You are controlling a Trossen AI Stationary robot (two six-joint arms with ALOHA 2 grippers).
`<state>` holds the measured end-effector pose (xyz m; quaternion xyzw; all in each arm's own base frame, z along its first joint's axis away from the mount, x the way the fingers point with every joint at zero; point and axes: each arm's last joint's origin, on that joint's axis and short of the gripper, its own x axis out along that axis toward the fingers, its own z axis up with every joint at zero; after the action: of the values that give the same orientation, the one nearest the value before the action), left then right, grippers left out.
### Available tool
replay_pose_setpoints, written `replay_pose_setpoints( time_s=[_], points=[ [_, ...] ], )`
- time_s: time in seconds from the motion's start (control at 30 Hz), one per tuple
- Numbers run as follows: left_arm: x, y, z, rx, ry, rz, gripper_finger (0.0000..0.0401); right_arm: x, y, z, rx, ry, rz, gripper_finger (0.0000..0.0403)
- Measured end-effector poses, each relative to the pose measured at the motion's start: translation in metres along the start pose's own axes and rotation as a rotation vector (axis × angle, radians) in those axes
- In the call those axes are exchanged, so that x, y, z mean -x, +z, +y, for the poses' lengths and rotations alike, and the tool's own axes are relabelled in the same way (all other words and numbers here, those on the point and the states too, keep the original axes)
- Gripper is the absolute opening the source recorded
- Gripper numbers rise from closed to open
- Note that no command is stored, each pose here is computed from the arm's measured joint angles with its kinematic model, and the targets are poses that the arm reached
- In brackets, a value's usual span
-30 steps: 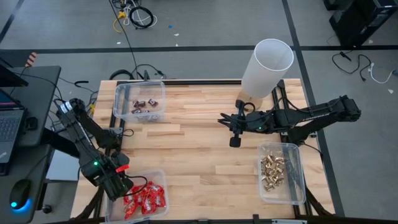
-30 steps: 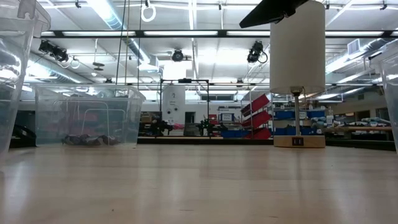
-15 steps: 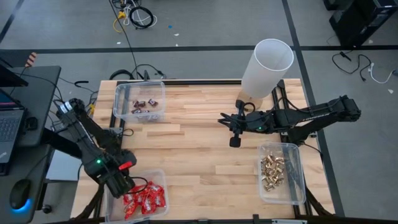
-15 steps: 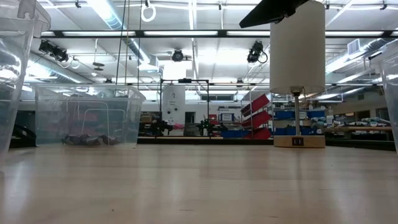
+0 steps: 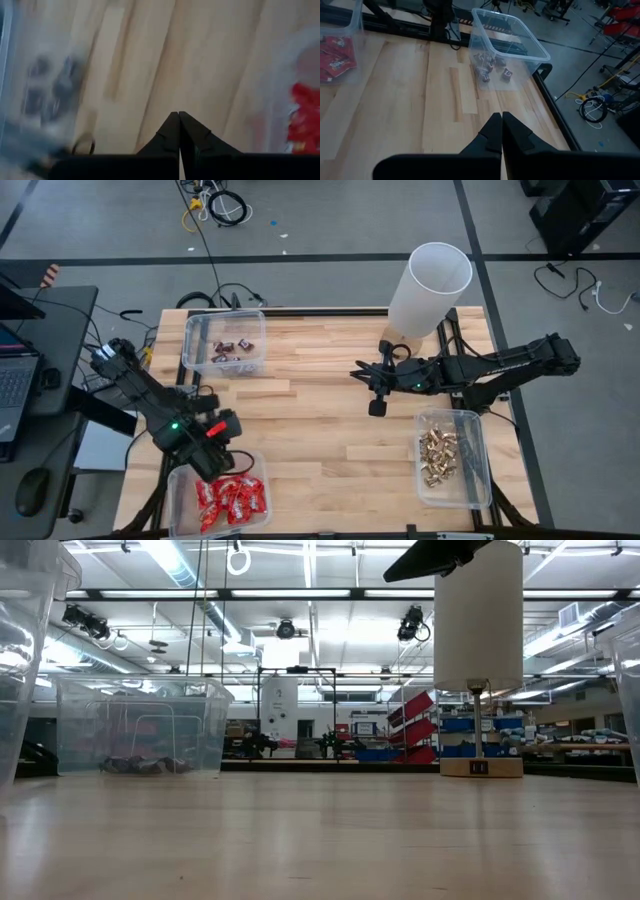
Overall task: Sort candy
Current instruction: Move the transparent bin to the center of the table
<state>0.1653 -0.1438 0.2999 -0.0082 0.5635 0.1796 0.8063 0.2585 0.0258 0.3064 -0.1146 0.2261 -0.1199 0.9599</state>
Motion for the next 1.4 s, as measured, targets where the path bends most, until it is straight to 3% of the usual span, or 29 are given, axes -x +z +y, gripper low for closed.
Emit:
replay_pose_setpoints(
  time_s=[0.3, 0.4, 0.53, 0.77, 1.13, 1.4],
  points=[
    [0.007, 0.032, -0.031, -0.374, -0.286, -0.322, 0.0000, 0.000, -0.001, 0.000, 0.005, 0.001, 0.010, 0.0000],
    [0.009, 0.033, -0.036, -0.402, -0.390, -0.306, 0.0000, 0.000, -0.002, 0.000, 0.005, 0.002, 0.019, 0.0000],
    [0.003, 0.026, -0.037, -0.333, -0.470, -0.177, 0.0000, 0.000, -0.003, 0.000, 0.004, 0.003, 0.027, 0.0000],
    [-0.026, 0.009, -0.036, -0.234, -0.422, -0.043, 0.0000, 0.001, -0.003, 0.002, 0.012, 0.009, 0.024, 0.0000],
    [-0.039, 0.020, -0.026, -0.199, -0.329, -0.085, 0.0000, 0.001, -0.002, 0.002, 0.011, 0.009, 0.024, 0.0000],
    [-0.047, 0.035, -0.013, -0.261, -0.246, -0.132, 0.0000, 0.001, -0.002, 0.002, 0.011, 0.009, 0.024, 0.0000]
  ],
)
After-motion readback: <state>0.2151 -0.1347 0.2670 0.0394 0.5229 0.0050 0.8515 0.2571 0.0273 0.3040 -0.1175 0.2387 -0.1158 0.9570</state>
